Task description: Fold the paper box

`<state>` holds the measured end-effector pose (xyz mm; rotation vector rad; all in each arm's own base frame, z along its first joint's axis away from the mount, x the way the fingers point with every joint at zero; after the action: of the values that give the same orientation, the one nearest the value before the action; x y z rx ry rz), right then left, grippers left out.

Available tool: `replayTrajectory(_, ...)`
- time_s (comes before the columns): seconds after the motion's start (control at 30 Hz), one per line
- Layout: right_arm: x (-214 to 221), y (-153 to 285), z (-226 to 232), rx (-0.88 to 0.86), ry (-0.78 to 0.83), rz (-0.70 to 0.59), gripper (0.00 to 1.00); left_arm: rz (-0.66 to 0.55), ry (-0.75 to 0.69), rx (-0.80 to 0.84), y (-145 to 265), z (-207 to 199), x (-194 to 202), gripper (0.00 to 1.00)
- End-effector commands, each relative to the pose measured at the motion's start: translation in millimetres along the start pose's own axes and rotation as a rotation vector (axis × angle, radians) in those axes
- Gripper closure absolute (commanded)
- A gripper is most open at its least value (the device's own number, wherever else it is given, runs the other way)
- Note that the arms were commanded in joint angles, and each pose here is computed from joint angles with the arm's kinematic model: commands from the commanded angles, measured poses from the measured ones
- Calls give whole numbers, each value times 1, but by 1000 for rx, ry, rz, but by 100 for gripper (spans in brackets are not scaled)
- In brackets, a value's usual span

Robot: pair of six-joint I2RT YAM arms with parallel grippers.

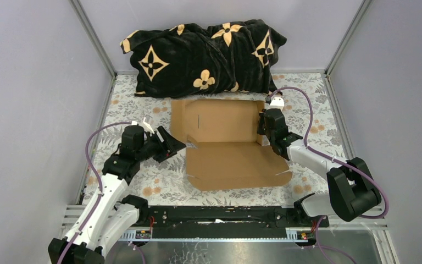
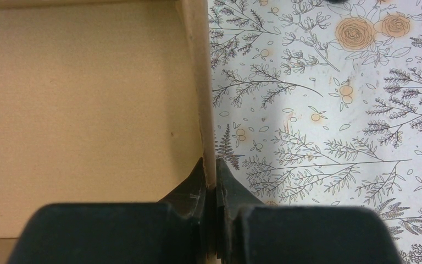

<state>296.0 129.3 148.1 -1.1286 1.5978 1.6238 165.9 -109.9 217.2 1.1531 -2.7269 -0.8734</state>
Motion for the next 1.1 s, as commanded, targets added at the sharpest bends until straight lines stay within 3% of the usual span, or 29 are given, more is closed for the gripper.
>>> replayTrajectory(0.0,-35,5,-2,14,-59,-119,100,92,51,78,8,-6,12,30)
replayTrajectory(0.8,-29,9,-2,20,-133,-145,100,125,182,102,-16,6,26,31)
replayTrajectory(0.9,-28,10,-2,18,-148,-149,100,109,188,100,-22,1,29,35)
replayTrajectory(1.07,-26,13,-2,10,-170,-155,100,74,211,104,-28,-4,28,51)
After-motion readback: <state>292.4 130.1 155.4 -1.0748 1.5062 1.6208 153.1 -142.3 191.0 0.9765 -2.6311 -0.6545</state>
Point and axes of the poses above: each gripper's point midway between its finger pads, its own y axis back along the fingers, its own z axis along the line the jaws close on, x = y × z, the point moved 8 cm from there along y, back along the fingers, and after that the axes turned 15 degrees about y, right-handed, at the moved point
